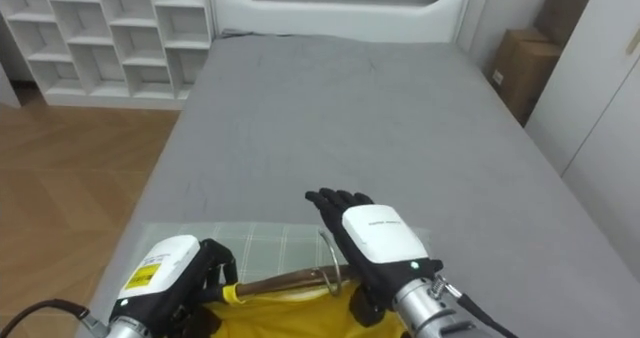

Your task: Hang clothes

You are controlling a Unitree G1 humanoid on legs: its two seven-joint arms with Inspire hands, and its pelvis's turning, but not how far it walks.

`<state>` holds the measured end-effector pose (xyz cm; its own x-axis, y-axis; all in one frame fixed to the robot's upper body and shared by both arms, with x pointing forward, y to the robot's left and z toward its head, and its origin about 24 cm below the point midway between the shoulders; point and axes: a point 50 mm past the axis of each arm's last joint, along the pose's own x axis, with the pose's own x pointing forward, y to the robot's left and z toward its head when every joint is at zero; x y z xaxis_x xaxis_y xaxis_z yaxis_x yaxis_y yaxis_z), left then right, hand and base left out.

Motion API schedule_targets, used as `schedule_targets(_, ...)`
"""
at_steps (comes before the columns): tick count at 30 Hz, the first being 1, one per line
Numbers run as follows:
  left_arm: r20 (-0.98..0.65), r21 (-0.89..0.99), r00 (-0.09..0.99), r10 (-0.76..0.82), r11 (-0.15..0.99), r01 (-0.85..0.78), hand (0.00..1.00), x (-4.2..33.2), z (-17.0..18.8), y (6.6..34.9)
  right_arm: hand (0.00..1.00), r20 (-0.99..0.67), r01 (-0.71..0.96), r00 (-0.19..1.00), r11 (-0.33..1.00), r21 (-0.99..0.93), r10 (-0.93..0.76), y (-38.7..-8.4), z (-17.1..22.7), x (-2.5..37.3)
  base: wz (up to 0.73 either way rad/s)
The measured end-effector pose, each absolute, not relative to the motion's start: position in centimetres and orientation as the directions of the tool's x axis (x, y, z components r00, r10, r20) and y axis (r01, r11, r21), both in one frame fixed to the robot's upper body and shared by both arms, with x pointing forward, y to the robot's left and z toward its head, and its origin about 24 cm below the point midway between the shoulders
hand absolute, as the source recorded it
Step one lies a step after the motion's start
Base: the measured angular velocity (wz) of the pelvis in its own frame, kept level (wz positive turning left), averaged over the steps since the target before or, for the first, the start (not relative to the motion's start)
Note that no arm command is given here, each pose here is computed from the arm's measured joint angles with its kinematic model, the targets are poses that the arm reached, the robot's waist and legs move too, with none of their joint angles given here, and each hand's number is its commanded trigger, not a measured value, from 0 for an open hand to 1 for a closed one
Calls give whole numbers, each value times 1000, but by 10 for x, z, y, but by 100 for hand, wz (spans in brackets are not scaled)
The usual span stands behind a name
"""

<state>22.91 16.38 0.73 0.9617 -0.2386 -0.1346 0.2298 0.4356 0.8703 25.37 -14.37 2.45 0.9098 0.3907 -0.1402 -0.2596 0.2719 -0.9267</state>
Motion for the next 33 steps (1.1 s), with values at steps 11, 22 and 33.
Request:
schedule_targets(11,-139,880,956,-259,411,240,100,228,6,160,100,-214,-332,908,306,-892,360,-151,9,252,3)
schedule_targets(22,-138,879,956,-260,413,239,100,228,6,160,100,-203,-324,916,342,-882,347,-154,11,253,1)
schedule_targets(33,-129,883,959,-254,411,228,100,229,7,161,100,-201,-324,915,341,-883,350,-155,10,252,0)
